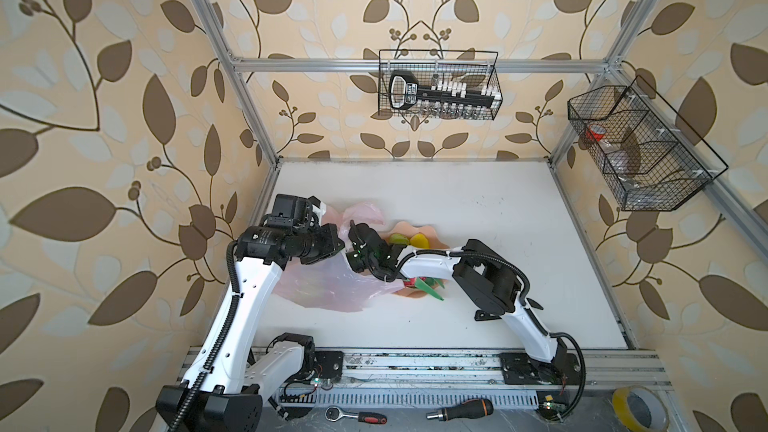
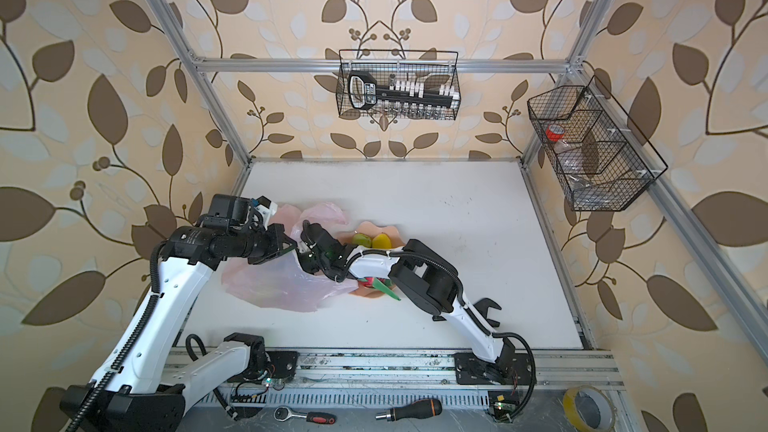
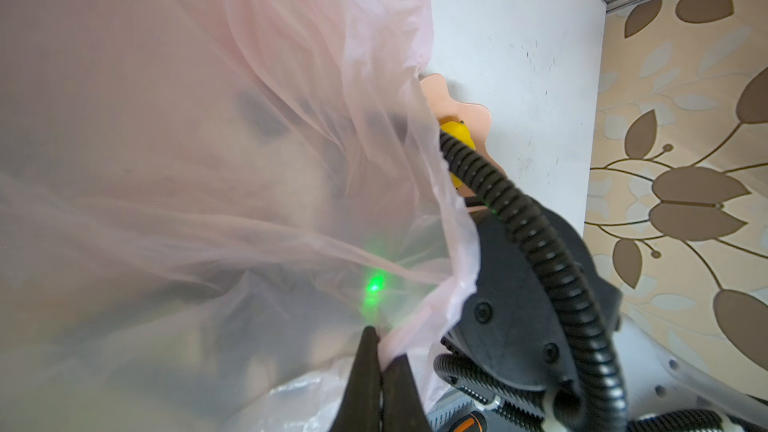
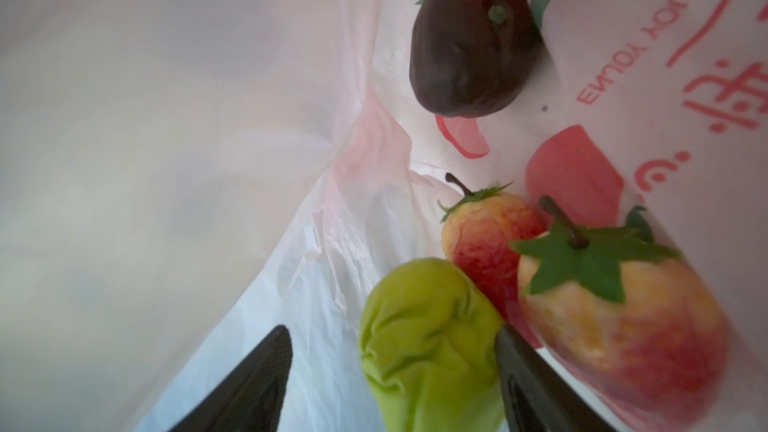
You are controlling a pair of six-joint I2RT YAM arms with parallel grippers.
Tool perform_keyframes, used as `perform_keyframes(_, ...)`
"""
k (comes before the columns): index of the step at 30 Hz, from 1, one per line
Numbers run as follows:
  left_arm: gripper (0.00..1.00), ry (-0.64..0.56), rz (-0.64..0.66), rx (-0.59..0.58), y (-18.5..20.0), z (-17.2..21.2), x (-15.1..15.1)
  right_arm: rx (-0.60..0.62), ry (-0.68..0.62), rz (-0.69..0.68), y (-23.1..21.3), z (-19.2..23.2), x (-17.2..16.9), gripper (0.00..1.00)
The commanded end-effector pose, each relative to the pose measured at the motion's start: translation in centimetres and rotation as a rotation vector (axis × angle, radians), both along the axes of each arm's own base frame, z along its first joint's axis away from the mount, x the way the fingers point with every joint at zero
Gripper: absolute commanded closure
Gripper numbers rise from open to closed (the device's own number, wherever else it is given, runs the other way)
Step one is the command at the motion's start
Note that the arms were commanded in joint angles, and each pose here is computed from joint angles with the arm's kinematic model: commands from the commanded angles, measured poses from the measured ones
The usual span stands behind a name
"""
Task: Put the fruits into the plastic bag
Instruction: 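Lower the green pear into the bag and open the right gripper, then raise the open right gripper up out of the bag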
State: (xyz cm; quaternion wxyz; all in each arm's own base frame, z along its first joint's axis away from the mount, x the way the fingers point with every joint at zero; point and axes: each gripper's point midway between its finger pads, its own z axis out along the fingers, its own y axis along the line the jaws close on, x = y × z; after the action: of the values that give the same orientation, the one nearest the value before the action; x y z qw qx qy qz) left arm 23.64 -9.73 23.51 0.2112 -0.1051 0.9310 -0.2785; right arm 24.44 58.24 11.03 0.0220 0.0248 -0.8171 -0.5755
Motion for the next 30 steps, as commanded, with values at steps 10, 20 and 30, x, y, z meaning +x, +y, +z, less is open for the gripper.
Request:
perform_keyframes(10,1.0,0.006,0.06,0.046,1.0,0.0,-0.3,0.054,-0.059,-0.001,-2.1,4.2,-0.7,0.22)
perform_keyframes(20,1.0,0.007,0.075,0.051,1.2,-0.2,-0.2,0.063,-0.085,-0.012,-3.3,5.7,-1.0,0.22)
perform_keyframes(30,1.0,0.016,0.07,0.047,1.2,-0.8,-0.7,0.03,-0.096,-0.089,-5.5,4.9,-0.1,0.21)
